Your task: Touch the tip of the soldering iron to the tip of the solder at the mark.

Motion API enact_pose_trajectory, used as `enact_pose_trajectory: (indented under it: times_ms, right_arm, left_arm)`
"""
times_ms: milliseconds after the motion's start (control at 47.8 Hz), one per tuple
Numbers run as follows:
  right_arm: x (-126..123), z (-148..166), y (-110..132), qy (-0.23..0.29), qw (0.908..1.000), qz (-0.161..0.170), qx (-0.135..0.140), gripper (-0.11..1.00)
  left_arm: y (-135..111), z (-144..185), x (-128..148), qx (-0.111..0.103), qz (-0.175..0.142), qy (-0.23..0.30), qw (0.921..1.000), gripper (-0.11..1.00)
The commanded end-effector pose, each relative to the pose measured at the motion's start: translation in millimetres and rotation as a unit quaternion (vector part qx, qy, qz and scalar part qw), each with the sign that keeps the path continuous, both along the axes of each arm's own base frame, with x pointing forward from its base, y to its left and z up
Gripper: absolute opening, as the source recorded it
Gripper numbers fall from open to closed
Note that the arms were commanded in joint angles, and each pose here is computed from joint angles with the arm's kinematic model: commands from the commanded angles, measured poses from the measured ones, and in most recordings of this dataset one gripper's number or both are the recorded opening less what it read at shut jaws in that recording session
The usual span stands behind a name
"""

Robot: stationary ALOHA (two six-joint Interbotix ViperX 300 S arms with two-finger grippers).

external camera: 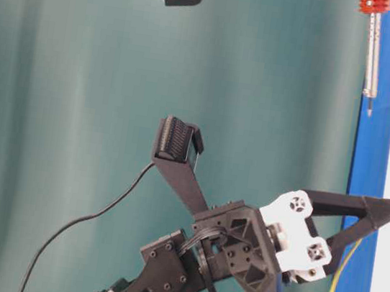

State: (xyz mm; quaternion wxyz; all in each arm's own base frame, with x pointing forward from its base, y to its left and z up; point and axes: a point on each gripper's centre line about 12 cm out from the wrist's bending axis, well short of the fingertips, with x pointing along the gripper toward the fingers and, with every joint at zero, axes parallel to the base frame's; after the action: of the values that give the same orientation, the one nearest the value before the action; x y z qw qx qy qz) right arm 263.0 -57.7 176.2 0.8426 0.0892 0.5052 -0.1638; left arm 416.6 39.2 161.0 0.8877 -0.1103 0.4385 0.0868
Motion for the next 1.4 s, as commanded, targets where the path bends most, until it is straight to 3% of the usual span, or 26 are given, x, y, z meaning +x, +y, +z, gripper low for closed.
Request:
enact_pose_trajectory:
  times_ms: [0,419,1382]
  right_arm:
    - [6,4,-2,-0.008,1.0,0.0,-0.002,0.06]
    - [23,-12,8,0.0,0.9997,0.025,0.002,0.06]
    - [27,-21,3,0.025,0.9995,0.018,0.004,0.06]
  left_arm:
    - [0,10,2,0.002,-0.001,-0.014,0.9999,0.03]
    - [-3,10,2,0.001,-0.003,-0.013,0.9999,0.03]
    - [-3,11,4,0.001,-0.004,-0.012,0.9999,0.03]
